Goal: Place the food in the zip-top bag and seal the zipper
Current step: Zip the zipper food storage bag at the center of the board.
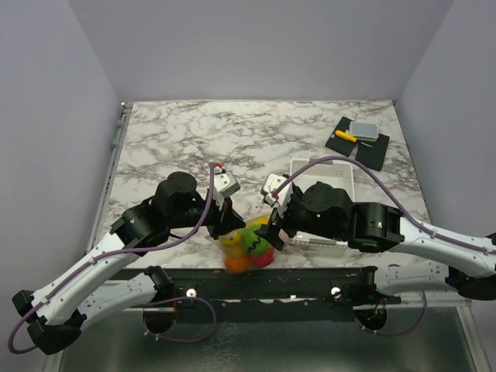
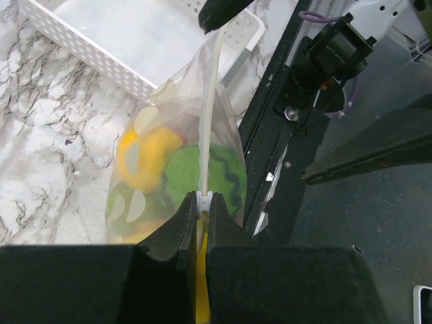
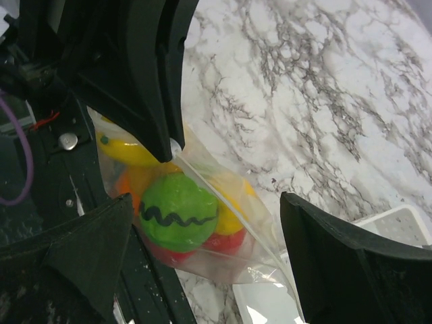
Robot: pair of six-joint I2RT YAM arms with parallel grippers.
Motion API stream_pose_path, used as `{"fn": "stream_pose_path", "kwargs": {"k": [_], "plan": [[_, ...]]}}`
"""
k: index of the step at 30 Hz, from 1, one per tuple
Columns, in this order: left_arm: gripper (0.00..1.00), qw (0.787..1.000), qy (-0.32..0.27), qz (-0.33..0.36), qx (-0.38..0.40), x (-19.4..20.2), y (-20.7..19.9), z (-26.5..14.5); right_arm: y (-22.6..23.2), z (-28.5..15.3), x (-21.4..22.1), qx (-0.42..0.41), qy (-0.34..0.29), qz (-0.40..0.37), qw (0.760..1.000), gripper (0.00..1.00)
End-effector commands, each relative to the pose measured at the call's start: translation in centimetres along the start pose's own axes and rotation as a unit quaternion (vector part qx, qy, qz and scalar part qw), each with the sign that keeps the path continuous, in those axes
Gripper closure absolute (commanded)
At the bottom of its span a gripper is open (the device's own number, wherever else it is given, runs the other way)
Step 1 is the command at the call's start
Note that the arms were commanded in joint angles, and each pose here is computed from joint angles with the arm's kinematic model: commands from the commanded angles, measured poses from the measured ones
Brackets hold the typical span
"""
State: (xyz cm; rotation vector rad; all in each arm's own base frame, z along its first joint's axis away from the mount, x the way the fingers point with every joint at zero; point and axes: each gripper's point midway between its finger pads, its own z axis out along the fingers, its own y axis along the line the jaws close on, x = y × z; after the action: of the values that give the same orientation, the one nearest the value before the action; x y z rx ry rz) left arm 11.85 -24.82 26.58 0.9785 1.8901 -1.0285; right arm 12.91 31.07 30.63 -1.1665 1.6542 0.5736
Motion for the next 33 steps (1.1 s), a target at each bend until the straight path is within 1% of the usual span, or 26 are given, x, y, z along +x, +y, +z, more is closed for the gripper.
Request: {"fn": "stream_pose_path", "kwargs": {"k": [1, 5, 10, 14, 17, 22, 23, 24, 26, 27, 28, 33], "plan": [[1.0, 0.998, -0.022, 0.025, 0.062, -1.8, -2.7, -1.2, 1.6, -0.2, 0.6, -0.056, 0.012, -0.036, 0.998, 0.05], [1.0, 0.996, -0.024, 0.029, 0.081, -1.9, -3.5, -1.6, 2.6, 0.2, 1.3, -0.081, 0.025, -0.039, 0.996, 0.05], [1.0, 0.994, -0.023, 0.03, 0.1, -1.9, -4.2, -1.8, 3.1, 1.2, 2.0, -0.089, 0.036, -0.039, 0.995, 0.07], [1.0, 0.994, -0.026, 0.032, 0.106, -2.0, -4.5, -2.1, 4.0, 1.9, 2.7, -0.108, 0.049, -0.038, 0.992, 0.12], [1.0, 0.993, -0.03, 0.035, 0.108, -2.2, -4.7, -2.3, 4.7, 2.2, 3.2, -0.126, 0.054, -0.035, 0.99, 0.19], [1.0, 0.992, -0.034, 0.038, 0.114, -2.4, -5.0, -2.5, 5.3, 2.6, 3.8, -0.138, 0.065, -0.032, 0.988, 0.35], [1.0, 0.992, -0.034, 0.039, 0.115, -2.4, -5.0, -2.5, 5.3, 2.6, 3.8, -0.139, 0.065, -0.031, 0.988, 0.42], [1.0, 0.992, -0.035, 0.039, 0.115, -2.4, -5.0, -2.5, 5.3, 2.7, 3.8, -0.136, 0.065, -0.03, 0.988, 0.51], [1.0, 0.992, -0.036, 0.04, 0.116, -2.4, -5.1, -2.6, 5.1, 2.7, 3.7, -0.131, 0.062, -0.028, 0.989, 0.86], [1.0, 0.992, -0.036, 0.04, 0.116, -2.4, -5.1, -2.6, 5.0, 2.8, 3.6, -0.127, 0.061, -0.027, 0.99, 0.98], [1.0, 0.992, -0.036, 0.04, 0.116, -2.4, -5.1, -2.6, 4.9, 2.7, 3.6, -0.123, 0.061, -0.026, 0.99, 0.99], [1.0, 0.992, -0.044, 0.044, 0.112, -2.5, -5.1, -3.0, 4.3, 2.3, 3.7, -0.105, 0.063, -0.01, 0.992, 0.99]]}}
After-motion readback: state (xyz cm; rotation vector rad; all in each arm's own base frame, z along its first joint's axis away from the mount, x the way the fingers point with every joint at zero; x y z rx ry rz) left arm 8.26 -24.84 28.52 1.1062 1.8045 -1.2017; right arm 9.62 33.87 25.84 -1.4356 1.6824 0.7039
